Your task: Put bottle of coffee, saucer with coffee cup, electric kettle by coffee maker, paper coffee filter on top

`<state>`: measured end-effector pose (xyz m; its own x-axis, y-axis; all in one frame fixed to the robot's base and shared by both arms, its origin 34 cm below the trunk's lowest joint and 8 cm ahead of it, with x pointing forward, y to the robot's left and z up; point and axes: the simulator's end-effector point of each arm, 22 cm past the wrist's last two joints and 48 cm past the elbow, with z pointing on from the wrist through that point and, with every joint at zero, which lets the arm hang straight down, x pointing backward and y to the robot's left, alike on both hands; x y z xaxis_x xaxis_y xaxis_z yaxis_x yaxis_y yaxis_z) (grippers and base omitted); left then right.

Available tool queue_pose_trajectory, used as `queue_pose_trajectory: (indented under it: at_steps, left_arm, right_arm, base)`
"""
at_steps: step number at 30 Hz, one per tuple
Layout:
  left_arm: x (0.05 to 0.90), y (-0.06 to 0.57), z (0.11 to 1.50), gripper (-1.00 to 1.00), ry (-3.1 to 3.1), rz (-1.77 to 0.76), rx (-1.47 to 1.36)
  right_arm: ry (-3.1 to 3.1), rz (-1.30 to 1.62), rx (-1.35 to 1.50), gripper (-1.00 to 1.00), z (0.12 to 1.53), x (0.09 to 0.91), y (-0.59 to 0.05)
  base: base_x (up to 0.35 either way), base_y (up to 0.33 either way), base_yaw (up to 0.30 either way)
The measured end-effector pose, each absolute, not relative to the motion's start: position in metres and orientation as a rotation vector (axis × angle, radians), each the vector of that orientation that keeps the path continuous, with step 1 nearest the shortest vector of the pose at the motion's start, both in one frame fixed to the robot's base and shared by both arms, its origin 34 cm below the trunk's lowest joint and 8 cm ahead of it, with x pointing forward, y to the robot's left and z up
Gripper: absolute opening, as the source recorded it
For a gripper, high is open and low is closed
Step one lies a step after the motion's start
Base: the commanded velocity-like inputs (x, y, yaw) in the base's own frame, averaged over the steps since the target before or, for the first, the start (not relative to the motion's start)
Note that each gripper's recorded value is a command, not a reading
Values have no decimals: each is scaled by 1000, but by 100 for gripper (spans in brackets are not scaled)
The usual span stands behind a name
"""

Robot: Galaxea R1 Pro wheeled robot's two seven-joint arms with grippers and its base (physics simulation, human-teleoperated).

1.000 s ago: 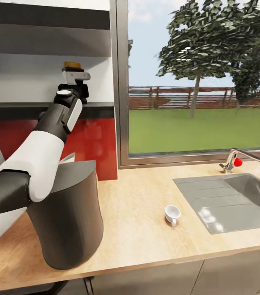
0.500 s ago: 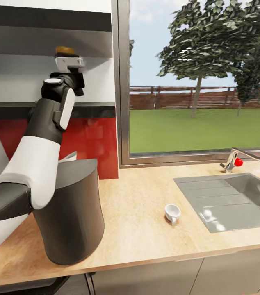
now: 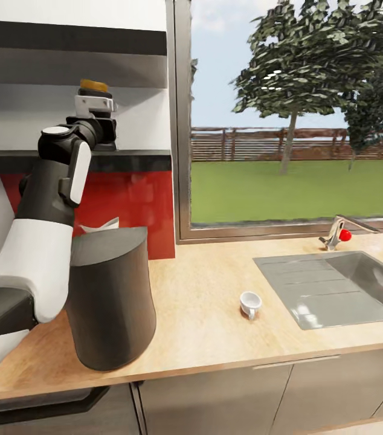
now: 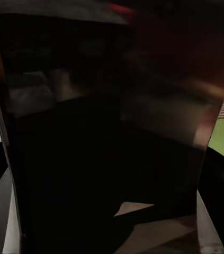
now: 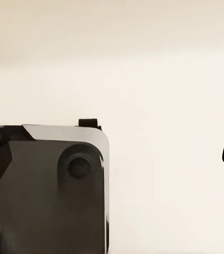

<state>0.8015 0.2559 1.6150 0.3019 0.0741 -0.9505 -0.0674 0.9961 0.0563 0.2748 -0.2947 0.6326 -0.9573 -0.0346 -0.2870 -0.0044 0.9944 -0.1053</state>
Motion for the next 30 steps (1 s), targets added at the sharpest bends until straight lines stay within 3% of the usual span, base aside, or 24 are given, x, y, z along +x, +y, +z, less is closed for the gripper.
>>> queue_pose_trajectory:
  at_steps: [30]
  left_arm:
    - [790, 251, 1629, -100, 1224, 87, 13]
  right_arm:
    - [2844, -151, -23, 100, 633, 275, -296]
  base:
    - [-219, -21, 0]
